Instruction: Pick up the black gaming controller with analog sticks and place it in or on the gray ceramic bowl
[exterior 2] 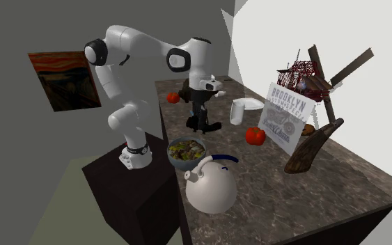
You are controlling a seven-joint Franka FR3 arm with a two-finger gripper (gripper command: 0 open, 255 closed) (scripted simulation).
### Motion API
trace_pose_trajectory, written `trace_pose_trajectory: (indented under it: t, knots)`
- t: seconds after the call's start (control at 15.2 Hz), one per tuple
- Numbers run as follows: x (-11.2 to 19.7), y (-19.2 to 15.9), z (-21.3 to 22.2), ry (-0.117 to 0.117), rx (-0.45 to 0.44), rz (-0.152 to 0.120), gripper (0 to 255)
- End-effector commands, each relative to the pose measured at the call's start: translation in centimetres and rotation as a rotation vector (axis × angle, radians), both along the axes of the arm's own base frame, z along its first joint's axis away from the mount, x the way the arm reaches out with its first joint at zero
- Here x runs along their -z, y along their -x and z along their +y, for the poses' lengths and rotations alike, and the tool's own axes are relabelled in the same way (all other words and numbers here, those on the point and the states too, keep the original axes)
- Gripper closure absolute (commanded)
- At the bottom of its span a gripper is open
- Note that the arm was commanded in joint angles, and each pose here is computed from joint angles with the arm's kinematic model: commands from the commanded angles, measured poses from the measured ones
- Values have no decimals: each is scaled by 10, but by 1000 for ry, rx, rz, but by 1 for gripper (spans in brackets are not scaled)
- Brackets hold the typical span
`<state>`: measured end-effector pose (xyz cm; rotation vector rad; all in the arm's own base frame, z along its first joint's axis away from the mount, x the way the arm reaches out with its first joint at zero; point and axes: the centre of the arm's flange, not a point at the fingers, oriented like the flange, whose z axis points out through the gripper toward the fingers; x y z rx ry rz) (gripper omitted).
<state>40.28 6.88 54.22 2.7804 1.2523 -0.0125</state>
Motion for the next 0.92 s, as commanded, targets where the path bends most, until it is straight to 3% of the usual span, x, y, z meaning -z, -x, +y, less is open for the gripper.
trace_pose_trajectory:
  t: [0.0, 0.26, 0.86]
  knots:
    - [-1, 10, -27, -1, -2, 0, 255]
    - [-1, 27, -74, -1, -2, 0, 255]
    - [47, 27, -74, -1, -2, 0, 255]
